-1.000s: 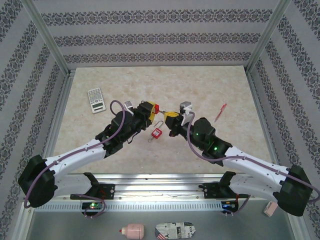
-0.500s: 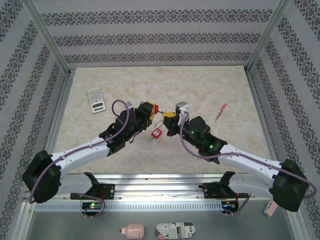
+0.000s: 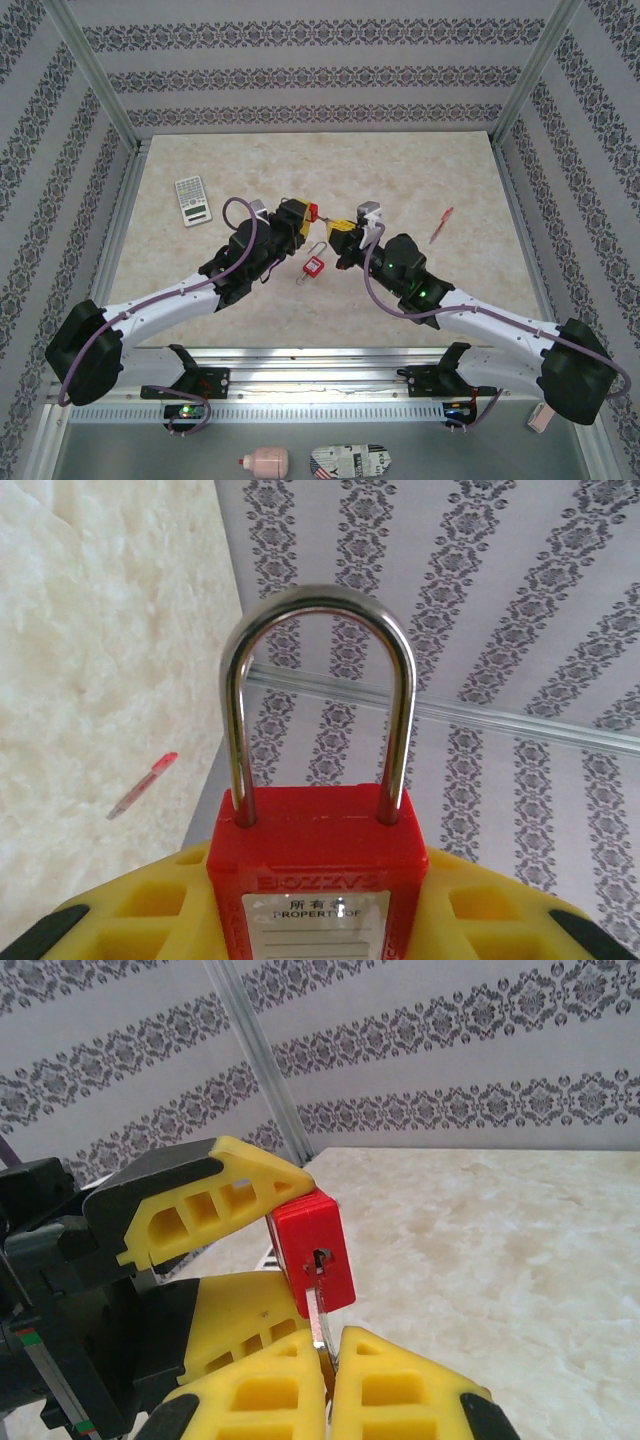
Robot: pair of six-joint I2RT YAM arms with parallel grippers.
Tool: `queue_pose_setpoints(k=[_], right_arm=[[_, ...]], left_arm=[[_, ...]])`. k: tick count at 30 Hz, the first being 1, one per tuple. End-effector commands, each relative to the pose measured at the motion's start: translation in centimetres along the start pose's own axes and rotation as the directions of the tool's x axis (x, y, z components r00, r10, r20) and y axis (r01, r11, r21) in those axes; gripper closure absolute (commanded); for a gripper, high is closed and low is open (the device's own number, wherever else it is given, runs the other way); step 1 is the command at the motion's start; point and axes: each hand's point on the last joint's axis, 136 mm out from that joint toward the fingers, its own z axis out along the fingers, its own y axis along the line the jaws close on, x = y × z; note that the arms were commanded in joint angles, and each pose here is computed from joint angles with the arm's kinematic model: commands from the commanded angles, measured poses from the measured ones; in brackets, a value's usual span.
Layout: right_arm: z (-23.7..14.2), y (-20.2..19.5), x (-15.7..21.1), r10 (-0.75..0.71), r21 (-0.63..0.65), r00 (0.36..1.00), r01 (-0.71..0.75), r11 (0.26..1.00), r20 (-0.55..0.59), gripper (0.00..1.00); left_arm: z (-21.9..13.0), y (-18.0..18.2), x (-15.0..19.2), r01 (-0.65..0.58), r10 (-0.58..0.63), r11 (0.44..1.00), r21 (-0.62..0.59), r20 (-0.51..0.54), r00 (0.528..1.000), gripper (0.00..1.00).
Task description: Unlock with the key
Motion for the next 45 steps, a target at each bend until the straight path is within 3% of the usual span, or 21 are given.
queue_pose_setpoints(k=[1, 8, 13, 17, 24, 29, 31, 33, 37, 40, 45], right_arm=[[0.0, 1.9, 2.1, -0.004, -0.11, 0.997, -0.004, 0.994, -0.074, 1.0], [-0.1, 1.9, 1.0, -0.022, -0.105, 0.997, 0.015, 0.994, -0.07, 1.0], [-0.5, 1.7, 0.5, -0.055, -0.108, 0.995, 0.045, 0.993, -0.087, 1.0], [-0.9, 1.7, 0.0, -0.105, -0.102, 0.988, 0.093, 0.99, -0.117, 1.0], [-2.8, 0.9, -0.5, -0.106, -0.078, 0.987, 0.097, 0.992, -0.123, 1.0], [-3.7, 1.0, 0.9, -0.107, -0.099, 0.978, 0.09, 0.991, -0.178, 1.0], [-4.1, 1.3, 1.3, -0.102, -0.121, 0.975, 0.079, 0.99, -0.196, 1.0], [-4.3, 1.6, 1.9, -0.099, -0.138, 0.969, 0.068, 0.988, -0.228, 1.0], [-4.5, 2.4, 3.3, -0.089, -0.177, 0.948, 0.036, 0.984, -0.304, 1.0], [-4.2, 3.2, 3.5, -0.079, -0.204, 0.938, 0.009, 0.979, -0.339, 1.0], [-3.7, 4.4, 3.2, -0.054, -0.241, 0.93, -0.038, 0.97, -0.364, 1.0]], left_arm=[[-2.0, -7.9, 7.3, 0.108, -0.024, 0.963, 0.246, -0.323, 0.946, 1.0], [-2.3, -9.1, 8.1, 0.098, 0.004, 0.958, 0.271, -0.354, 0.935, 1.0], [-2.6, -7.8, 8.5, 0.076, 0.012, 0.972, 0.221, -0.373, 0.928, 1.0], [-2.8, -5.6, 9.1, -0.007, 0.048, 0.994, 0.105, -0.399, 0.916, 1.0], [-4.0, -1.7, 6.3, -0.059, 0.057, 0.998, 0.004, -0.312, 0.948, 1.0], [-5.1, -0.8, 3.4, -0.214, 0.178, 0.97, -0.113, -0.263, 0.948, 1.0], [-6.0, -1.4, 1.8, -0.349, 0.302, 0.921, -0.173, -0.249, 0.92, 1.0], [-7.1, -2.8, 0.3, -0.506, 0.451, 0.83, -0.236, -0.251, 0.857, 1.0], [-8.2, -6.3, -0.7, -0.777, 0.69, 0.556, -0.296, -0.358, 0.63, 1.0], [-7.9, -7.7, 0.2, -0.877, 0.757, 0.402, -0.263, -0.444, 0.48, 1.0], [-6.7, -5.1, 1.8, -0.94, 0.736, 0.247, -0.236, -0.585, 0.34, 1.0]])
